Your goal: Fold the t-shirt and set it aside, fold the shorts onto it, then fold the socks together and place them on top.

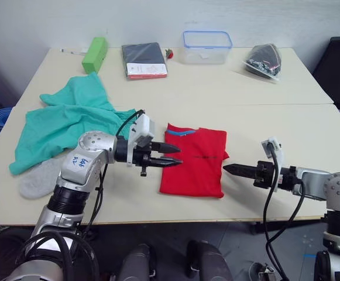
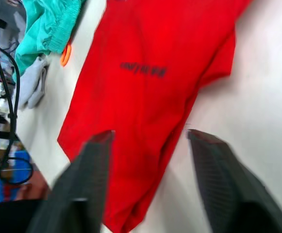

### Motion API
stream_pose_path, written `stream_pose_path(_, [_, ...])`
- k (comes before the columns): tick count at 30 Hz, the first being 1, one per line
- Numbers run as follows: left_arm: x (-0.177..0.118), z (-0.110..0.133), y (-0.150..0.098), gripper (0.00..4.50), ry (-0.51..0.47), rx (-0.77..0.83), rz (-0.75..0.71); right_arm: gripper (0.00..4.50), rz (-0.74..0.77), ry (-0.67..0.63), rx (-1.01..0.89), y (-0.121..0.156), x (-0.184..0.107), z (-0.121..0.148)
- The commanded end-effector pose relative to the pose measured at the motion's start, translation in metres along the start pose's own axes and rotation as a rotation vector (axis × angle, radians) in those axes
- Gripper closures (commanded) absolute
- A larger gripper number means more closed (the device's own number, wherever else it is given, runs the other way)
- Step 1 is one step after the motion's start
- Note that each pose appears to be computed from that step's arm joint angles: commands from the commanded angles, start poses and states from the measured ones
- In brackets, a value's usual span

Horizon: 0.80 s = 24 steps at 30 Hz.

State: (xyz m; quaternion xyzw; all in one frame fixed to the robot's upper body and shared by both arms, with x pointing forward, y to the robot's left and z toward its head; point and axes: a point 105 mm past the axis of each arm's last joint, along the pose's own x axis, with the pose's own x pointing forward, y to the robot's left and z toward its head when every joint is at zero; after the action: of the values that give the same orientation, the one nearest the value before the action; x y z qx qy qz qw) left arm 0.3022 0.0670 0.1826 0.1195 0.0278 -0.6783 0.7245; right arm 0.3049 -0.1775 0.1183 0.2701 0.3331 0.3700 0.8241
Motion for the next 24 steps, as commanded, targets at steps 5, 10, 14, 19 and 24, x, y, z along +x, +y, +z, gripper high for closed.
stream_pose_path(5, [-0.007, 0.020, -0.006, 0.14, -0.015, 0.077, 0.020, 0.00, 0.099, 0.067, 0.074, 0.009, 0.038, 0.000])
stream_pose_path(10, [-0.012, 0.020, -0.006, 0.02, -0.006, 0.082, 0.057, 0.00, 0.097, 0.110, 0.076, 0.005, 0.075, -0.009])
stream_pose_path(14, [-0.015, 0.020, -0.007, 0.02, -0.001, 0.084, 0.076, 0.00, 0.079, 0.130, 0.071, -0.005, 0.084, -0.016])
stream_pose_path(19, [-0.019, 0.018, -0.007, 0.00, 0.005, 0.079, 0.097, 0.19, 0.059, 0.136, 0.021, -0.009, 0.085, -0.017])
stream_pose_path(24, [-0.015, 0.022, -0.018, 0.00, -0.025, 0.051, 0.035, 1.62, 0.032, 0.107, -0.027, -0.012, 0.070, -0.006])
